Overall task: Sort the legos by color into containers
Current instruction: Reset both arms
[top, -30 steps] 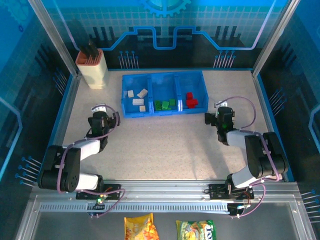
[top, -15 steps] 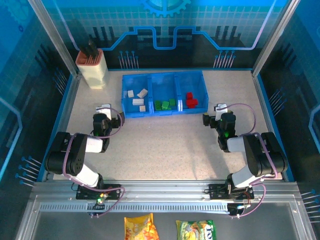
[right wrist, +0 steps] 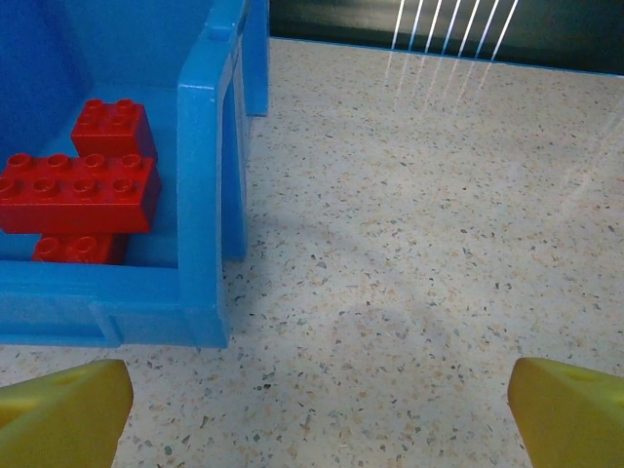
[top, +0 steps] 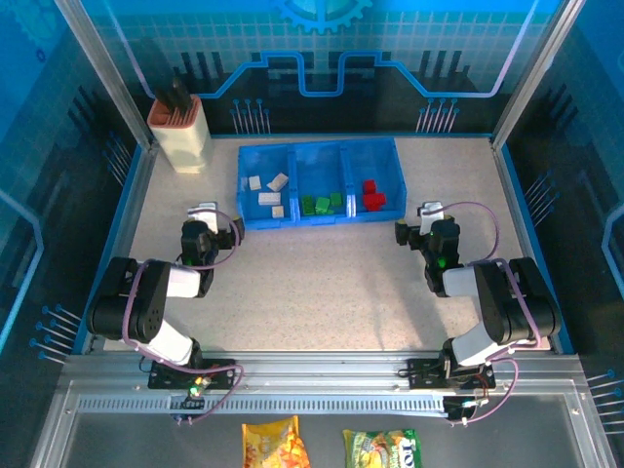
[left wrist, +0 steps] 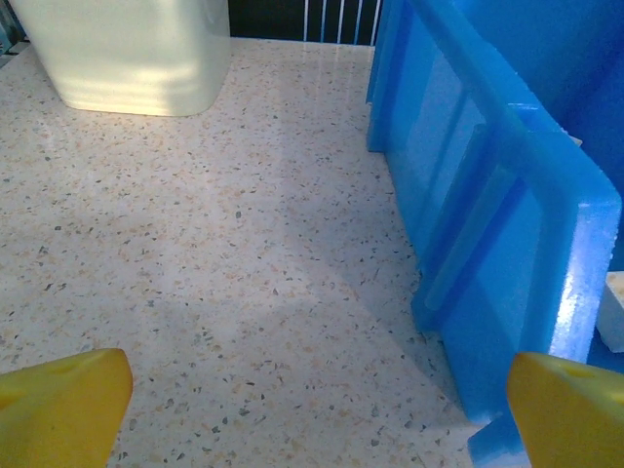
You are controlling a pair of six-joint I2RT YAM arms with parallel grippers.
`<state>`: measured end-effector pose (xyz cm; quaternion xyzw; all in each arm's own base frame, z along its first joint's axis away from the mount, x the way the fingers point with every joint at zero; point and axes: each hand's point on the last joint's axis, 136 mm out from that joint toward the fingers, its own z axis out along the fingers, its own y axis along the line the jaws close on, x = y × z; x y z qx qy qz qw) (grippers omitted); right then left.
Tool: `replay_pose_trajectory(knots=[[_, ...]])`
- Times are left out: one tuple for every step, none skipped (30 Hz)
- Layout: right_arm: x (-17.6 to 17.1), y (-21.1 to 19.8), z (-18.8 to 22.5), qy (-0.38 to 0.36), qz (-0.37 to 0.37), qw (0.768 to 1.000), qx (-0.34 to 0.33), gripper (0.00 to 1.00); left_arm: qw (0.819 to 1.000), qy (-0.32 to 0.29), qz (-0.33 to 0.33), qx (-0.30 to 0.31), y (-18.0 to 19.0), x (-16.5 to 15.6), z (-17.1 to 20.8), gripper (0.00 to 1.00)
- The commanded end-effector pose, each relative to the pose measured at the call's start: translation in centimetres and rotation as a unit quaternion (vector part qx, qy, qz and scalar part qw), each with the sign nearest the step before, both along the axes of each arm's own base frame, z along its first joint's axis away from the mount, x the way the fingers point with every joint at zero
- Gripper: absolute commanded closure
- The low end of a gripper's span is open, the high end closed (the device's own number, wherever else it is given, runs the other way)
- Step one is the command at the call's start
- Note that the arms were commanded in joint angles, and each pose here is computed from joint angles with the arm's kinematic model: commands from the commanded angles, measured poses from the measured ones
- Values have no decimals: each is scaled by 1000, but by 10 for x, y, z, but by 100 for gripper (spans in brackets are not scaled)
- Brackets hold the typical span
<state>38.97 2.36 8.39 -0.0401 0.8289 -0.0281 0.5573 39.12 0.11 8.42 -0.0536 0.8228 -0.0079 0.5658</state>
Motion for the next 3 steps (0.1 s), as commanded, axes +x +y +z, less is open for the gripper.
replay_pose_trajectory(knots=[[10,1,14,-22,17,1000,7,0,1000,-21,-9,6,-1,7,12,1],[10,1,14,-23,17,1000,7,0,1000,-20,-9,6,-1,7,12,1],[9,1,14,-25,16,1000,5,0,1000,-21,-9,6,0,7,12,1]])
